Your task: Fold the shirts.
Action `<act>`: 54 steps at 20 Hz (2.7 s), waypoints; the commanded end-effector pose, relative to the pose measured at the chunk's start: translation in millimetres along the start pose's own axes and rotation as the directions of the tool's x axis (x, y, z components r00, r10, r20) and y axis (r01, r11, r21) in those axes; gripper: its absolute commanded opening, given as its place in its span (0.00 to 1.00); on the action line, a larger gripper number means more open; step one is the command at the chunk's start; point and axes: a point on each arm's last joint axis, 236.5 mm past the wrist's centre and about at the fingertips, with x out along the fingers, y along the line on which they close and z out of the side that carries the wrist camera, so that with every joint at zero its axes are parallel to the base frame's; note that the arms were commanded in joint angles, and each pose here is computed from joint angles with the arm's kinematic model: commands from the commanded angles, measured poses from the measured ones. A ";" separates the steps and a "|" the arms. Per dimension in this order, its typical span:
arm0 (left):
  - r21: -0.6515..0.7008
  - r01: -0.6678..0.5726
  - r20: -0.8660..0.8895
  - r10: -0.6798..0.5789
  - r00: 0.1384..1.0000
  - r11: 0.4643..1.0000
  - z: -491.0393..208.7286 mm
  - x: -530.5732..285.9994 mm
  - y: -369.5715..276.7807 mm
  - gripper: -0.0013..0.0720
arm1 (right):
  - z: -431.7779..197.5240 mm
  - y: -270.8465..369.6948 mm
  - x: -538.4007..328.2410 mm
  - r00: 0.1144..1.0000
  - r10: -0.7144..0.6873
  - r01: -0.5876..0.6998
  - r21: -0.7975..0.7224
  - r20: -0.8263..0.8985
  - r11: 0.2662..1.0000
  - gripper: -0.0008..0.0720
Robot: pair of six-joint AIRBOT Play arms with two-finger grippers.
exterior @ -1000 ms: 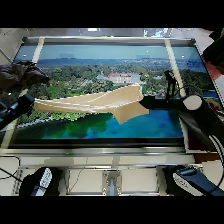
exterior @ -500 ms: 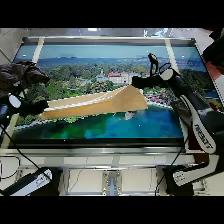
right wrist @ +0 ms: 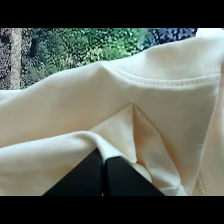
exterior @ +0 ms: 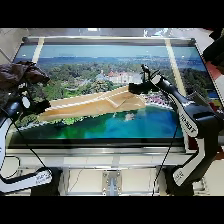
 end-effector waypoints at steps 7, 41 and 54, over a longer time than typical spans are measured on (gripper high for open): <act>-0.108 0.073 0.258 -0.043 0.965 0.991 89.4 -48.0 -12.3 0.99 | 33.1 19.2 -46.5 0.999 0.027 -0.026 -0.067 0.018 0.997 0.60; 0.224 0.184 0.260 -0.241 0.935 0.957 66.8 -114.9 -124.3 0.78 | -50.8 22.5 -10.8 0.857 0.346 -0.293 0.190 -0.383 0.937 0.04; 0.490 0.487 -0.208 -0.445 0.871 0.723 -115.5 -88.5 -303.7 0.03 | -60.8 25.6 -232.4 0.924 -0.051 -0.007 -0.149 -0.378 0.989 0.04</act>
